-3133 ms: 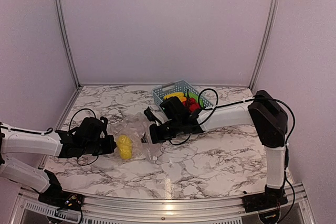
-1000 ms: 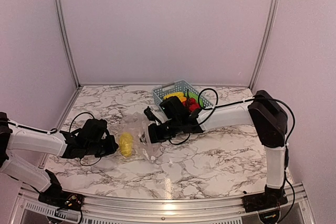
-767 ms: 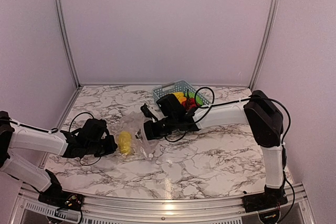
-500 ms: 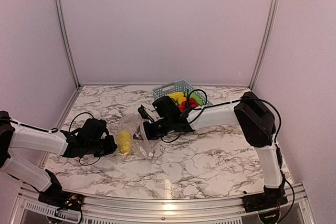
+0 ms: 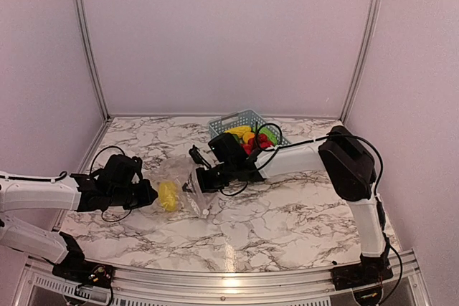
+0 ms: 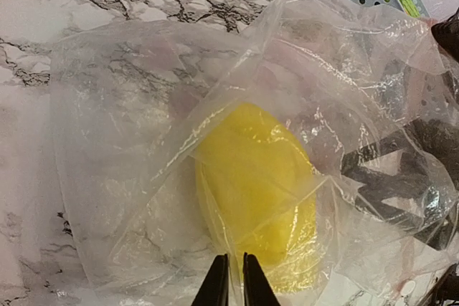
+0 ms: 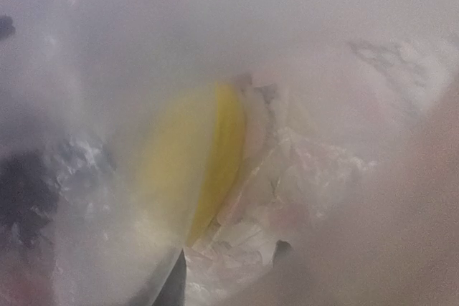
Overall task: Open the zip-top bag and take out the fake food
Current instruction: Adjust the fake fruit in the zipper food storage bag.
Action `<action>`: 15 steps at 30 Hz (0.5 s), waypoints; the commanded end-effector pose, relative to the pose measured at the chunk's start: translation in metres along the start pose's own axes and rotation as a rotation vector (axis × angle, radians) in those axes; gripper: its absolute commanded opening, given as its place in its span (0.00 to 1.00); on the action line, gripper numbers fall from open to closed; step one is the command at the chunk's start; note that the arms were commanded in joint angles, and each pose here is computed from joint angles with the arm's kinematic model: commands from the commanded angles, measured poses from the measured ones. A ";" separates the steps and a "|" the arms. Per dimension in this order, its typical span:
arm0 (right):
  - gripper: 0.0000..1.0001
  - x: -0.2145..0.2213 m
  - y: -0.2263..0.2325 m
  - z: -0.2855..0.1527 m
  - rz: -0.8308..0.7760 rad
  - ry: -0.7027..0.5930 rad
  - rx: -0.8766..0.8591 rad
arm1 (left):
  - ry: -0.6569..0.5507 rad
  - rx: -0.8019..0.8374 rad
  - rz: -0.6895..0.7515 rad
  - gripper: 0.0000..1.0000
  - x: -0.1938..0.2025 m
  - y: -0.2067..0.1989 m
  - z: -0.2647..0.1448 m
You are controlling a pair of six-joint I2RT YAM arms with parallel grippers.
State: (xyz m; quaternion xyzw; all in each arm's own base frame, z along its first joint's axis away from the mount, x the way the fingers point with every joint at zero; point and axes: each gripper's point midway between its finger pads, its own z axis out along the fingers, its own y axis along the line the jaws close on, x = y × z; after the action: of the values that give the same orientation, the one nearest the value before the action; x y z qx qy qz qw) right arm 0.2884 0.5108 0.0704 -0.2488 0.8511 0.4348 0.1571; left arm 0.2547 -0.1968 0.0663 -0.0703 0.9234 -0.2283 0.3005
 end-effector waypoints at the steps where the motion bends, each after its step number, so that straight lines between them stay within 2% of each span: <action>1: 0.40 0.005 0.002 0.004 0.007 0.007 -0.002 | 0.002 0.008 0.026 0.10 -0.009 -0.008 -0.014; 7: 0.40 0.004 0.002 0.003 0.006 0.006 -0.002 | -0.020 0.033 0.028 0.11 -0.020 -0.019 -0.026; 11: 0.40 0.004 0.002 0.003 0.009 0.006 -0.002 | -0.038 0.040 0.028 0.17 -0.028 -0.024 -0.030; 15: 0.40 0.004 0.002 0.003 0.005 0.006 -0.001 | -0.061 0.037 0.026 0.18 -0.035 -0.027 -0.028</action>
State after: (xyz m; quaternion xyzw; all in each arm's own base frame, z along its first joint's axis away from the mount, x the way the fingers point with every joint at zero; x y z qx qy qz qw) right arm 0.2881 0.5104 0.0696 -0.2476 0.8518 0.4346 0.1558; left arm 0.2596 -0.2021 0.1081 -0.0590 0.9125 -0.2459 0.3214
